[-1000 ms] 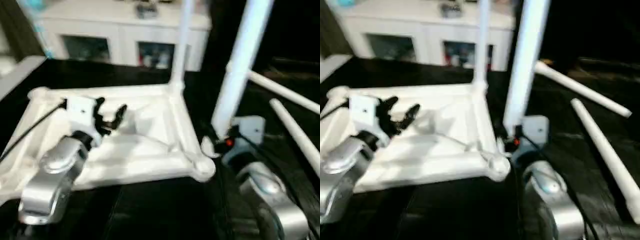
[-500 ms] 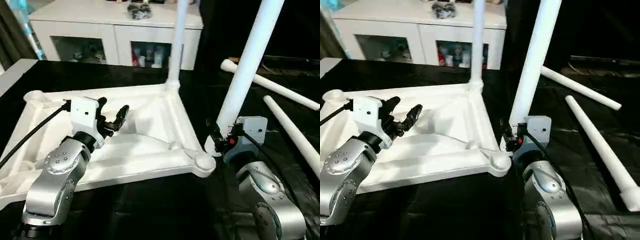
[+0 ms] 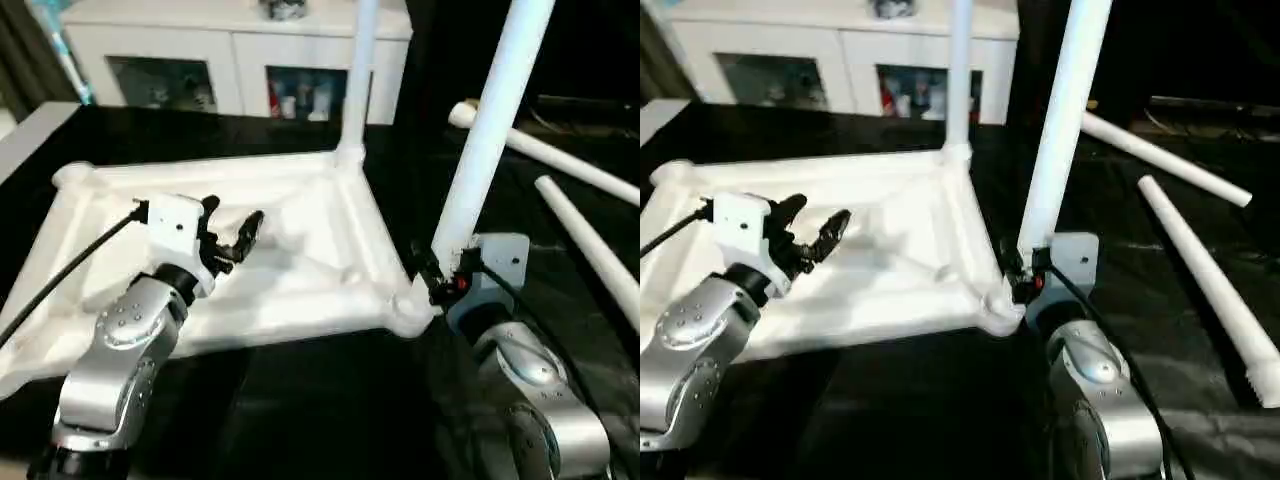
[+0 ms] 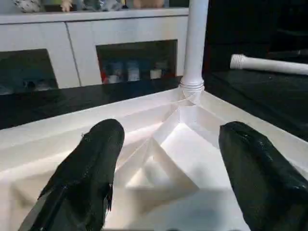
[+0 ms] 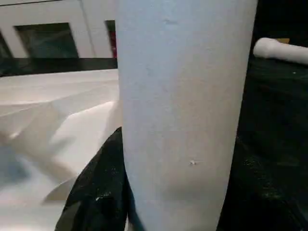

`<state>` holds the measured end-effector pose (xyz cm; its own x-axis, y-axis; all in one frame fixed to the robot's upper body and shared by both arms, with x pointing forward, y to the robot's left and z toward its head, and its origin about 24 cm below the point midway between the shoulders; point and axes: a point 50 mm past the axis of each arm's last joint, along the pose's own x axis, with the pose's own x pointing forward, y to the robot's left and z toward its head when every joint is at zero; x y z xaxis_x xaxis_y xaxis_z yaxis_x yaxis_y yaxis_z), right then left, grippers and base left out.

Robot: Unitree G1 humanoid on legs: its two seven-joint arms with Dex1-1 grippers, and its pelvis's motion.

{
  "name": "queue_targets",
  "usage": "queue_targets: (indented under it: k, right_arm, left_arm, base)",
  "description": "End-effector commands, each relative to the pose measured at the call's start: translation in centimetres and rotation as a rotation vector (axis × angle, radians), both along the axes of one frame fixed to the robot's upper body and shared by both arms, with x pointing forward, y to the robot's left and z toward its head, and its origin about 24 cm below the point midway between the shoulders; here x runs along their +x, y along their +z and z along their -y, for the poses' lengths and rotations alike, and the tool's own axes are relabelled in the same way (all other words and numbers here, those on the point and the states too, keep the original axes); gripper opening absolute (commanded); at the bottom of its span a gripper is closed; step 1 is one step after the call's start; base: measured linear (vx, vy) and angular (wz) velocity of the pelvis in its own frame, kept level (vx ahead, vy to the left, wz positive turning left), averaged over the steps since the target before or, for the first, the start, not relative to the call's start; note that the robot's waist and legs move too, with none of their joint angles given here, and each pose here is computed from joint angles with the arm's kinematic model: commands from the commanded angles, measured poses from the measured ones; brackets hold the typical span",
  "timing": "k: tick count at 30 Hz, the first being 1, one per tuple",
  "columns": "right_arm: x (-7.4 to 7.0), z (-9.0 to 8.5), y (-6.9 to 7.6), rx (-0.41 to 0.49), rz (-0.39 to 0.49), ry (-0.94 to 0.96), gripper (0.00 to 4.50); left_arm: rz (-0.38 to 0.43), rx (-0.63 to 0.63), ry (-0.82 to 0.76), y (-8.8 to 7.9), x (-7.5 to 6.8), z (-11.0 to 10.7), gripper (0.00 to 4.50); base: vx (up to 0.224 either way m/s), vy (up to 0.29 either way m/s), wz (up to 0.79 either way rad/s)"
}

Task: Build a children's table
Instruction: Insert table leg to table base

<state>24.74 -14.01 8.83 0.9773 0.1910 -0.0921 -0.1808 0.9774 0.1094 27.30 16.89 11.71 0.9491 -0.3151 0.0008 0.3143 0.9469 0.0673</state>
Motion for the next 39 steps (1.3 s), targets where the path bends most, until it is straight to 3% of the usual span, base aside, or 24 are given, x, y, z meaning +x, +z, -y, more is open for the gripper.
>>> queue_targets:
  k: [1, 15, 22, 30, 34, 39]
  right_arm:
    - [0.0, 0.0, 0.2, -0.014, 0.003, 0.002, 1.94]
    - [-0.1, 0.3, -0.1, -0.009, -0.021, -0.016, 1.94]
    - [-0.1, 0.5, -0.2, -0.005, -0.026, -0.038, 1.94]
    - [0.2, 0.3, 0.1, -0.008, -0.015, -0.010, 1.94]
    - [0.7, 0.1, 0.9, 0.023, 0.000, 0.081, 1.94]
    - [1.4, -0.4, 2.8, 0.137, 0.043, 0.314, 1.94]
  left_arm:
    - [-0.012, 0.017, 0.018, -0.3, 0.1, -0.2, 3.57]
    - [-0.023, 0.029, -0.003, -0.5, 0.3, 0.1, 3.57]
    - [-0.017, 0.022, -0.010, -0.4, 0.4, 0.3, 3.57]
    - [-0.025, 0.033, 0.009, -0.8, 0.5, 0.7, 3.57]
    - [-0.033, -0.010, 0.013, -0.5, 0.7, 0.8, 3.57]
    - [-0.019, -0.174, -0.086, 1.4, 1.4, 1.6, 3.57]
  base:
    - [-0.234, 0.041, -0.07]
    - [-0.106, 0.022, 0.13]
    - [-0.041, 0.081, -0.55]
    - [0.014, -0.034, -0.05]
    - [0.063, -0.142, 0.07]
    - [0.009, -0.120, -0.02]
